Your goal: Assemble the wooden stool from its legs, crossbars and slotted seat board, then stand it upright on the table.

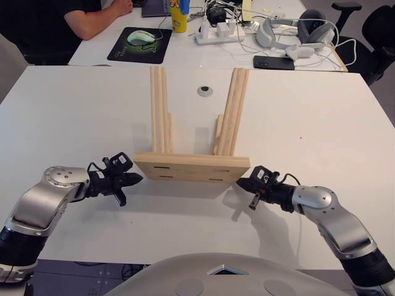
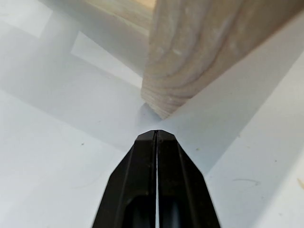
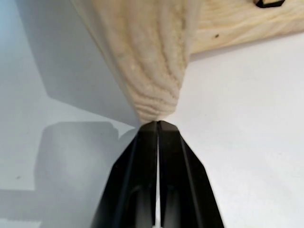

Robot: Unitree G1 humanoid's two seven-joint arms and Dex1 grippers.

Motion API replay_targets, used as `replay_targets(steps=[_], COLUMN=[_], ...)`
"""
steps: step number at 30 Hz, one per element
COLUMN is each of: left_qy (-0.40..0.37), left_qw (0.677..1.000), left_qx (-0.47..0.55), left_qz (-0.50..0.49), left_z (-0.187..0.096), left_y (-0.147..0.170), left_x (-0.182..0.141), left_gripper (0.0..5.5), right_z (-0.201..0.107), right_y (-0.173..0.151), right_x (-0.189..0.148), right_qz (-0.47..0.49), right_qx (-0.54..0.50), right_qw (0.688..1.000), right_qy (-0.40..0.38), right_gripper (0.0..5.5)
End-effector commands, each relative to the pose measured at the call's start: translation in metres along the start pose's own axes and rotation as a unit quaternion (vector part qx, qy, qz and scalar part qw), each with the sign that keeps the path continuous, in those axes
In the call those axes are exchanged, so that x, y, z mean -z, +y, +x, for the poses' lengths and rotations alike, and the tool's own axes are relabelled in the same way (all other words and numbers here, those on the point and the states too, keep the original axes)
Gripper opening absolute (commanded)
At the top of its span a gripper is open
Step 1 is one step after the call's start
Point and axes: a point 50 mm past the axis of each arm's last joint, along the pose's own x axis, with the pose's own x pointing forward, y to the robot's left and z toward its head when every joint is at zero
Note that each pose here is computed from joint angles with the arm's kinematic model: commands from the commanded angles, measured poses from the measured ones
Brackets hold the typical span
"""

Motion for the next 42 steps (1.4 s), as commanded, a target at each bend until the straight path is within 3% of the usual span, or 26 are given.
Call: replay_targets(steps=[1, 17, 37, 42], left_qy=[-0.002, 0.006, -0.011, -0.02], left_qw=[1.0, 0.998, 1.0, 1.0], left_qx=[-0.004, -0.053, -0.025, -0.019], left_qz=[0.006, 0.019, 0.008, 0.008], left_z=[0.001, -0.003, 0.003, -0.004], left_y=[0.002, 0.02, 0.007, 0.005], left_x=[-0.004, -0.001, -0.008, -0.016], left_gripper=[0.04, 0.04, 0.04, 0.04], right_z=[0.004, 0.008, 0.009, 0.001], right_y=[-0.001, -0.006, -0.003, -0.002], right_x=[-0.004, -0.004, -0.01, -0.03], right_qz=[-0.007, -0.011, -0.006, -0.002], right_qx=[0.0, 0.003, -0.013, -0.027], right_qw=[1.0, 1.0, 1.0, 0.997], right_qy=[-0.009, -0.011, -0.024, -0.066], right_gripper=[0.0, 0.0, 0.0, 0.0])
